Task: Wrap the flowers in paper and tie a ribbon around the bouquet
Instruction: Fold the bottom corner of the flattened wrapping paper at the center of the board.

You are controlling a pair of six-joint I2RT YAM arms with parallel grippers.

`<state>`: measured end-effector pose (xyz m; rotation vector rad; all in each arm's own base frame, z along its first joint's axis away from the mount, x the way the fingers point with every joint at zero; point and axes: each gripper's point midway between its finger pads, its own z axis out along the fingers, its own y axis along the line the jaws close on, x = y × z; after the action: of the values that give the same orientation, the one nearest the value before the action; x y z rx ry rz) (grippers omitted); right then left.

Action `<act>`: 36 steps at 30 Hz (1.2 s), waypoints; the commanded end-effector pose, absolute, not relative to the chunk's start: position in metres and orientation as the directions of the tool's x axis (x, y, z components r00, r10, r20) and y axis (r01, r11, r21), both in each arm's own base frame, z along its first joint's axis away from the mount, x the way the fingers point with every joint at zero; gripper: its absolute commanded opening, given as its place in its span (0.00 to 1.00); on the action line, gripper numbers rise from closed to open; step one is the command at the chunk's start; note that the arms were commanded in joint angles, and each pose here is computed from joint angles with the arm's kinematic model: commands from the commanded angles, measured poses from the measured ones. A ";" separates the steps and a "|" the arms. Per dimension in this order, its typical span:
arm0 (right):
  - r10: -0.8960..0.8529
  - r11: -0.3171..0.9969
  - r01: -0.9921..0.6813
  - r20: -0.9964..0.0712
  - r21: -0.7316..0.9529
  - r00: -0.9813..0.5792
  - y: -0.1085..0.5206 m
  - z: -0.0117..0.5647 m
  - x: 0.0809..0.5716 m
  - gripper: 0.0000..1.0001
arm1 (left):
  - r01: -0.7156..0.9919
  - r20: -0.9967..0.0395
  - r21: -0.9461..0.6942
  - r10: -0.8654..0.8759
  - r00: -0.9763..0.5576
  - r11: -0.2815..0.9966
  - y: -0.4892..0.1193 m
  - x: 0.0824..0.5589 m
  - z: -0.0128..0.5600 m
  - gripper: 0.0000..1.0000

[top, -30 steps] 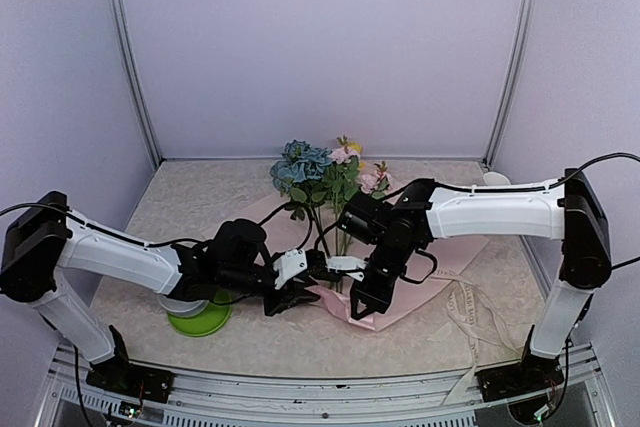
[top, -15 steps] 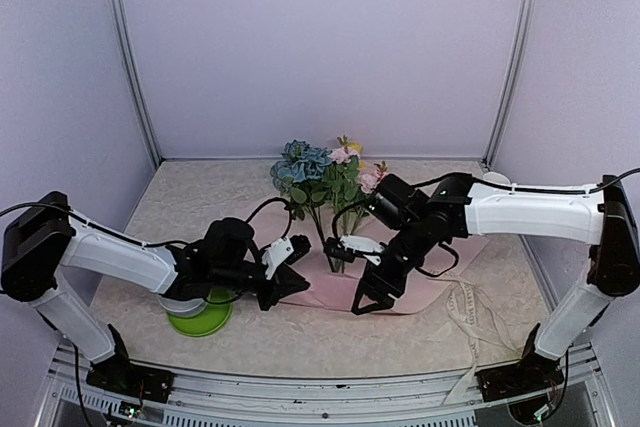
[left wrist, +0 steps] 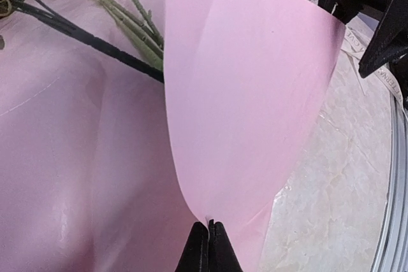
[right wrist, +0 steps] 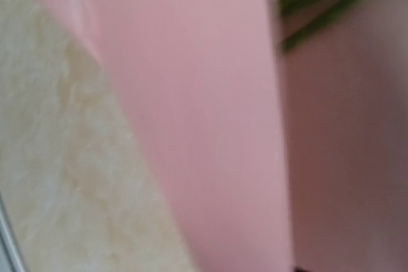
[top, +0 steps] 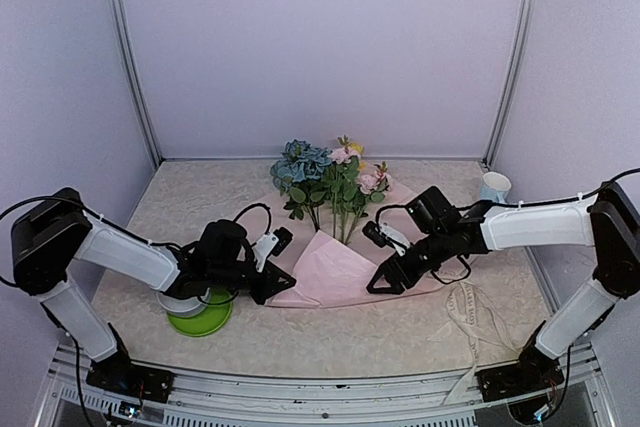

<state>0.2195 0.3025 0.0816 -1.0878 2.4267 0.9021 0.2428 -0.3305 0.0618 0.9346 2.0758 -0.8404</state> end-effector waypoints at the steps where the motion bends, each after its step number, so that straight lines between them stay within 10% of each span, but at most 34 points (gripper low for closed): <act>1: -0.469 0.544 -0.722 -0.558 0.428 -0.684 0.302 0.077 0.238 0.46 | 0.758 -0.780 -0.266 0.329 -0.532 0.595 -0.324 0.255 0.054 0.00; 10: -0.464 0.585 -0.677 -0.500 0.447 -0.731 0.292 0.052 0.239 0.01 | 0.755 -0.792 -0.245 0.323 -0.518 0.609 -0.328 0.267 0.059 0.00; 17: -0.417 0.658 -0.601 -0.445 0.453 -0.792 0.275 0.036 0.244 0.00 | 0.736 -0.806 -0.191 0.324 -0.496 0.650 -0.325 0.280 0.063 0.00; 21: -0.405 0.656 -0.591 -0.441 0.470 -0.801 0.276 0.034 0.243 0.00 | 0.736 -0.796 -0.181 0.342 -0.499 0.653 -0.324 0.281 0.066 0.40; 25: -0.402 0.685 -0.573 -0.423 0.450 -0.812 0.271 0.028 0.247 0.00 | 0.732 -0.792 -0.181 0.344 -0.504 0.657 -0.321 0.274 0.076 0.56; 36: -0.340 0.751 -0.506 -0.408 0.425 -0.847 0.266 0.020 0.262 0.00 | 0.777 -0.697 -0.023 0.547 -0.463 0.629 -0.337 0.238 0.055 0.43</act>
<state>0.2485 0.2709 0.0229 -0.7360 2.6321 0.8223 0.2306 -0.3501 0.0845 1.0132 2.0723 -0.5944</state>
